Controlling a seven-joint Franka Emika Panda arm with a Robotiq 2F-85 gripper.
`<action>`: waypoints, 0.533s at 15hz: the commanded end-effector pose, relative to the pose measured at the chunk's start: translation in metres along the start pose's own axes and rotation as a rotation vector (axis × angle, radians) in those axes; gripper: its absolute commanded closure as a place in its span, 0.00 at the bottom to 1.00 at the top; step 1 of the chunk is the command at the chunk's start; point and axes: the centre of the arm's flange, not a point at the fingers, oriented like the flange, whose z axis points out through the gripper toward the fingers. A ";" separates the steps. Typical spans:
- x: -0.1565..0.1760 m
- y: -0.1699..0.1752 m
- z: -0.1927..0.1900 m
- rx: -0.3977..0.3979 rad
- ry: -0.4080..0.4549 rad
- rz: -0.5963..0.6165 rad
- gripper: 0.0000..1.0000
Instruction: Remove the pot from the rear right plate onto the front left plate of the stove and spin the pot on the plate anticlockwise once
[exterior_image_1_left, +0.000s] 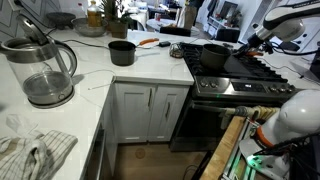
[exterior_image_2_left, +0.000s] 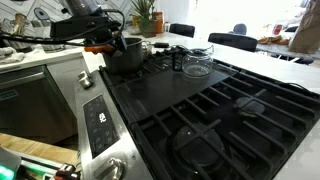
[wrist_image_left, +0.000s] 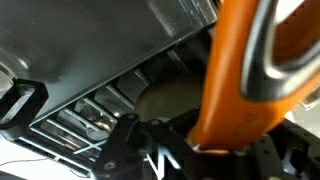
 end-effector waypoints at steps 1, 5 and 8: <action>-0.001 0.015 0.005 0.011 0.032 -0.061 1.00; -0.005 0.020 0.010 0.029 0.026 -0.094 0.94; -0.002 0.019 0.009 0.034 0.019 -0.106 0.60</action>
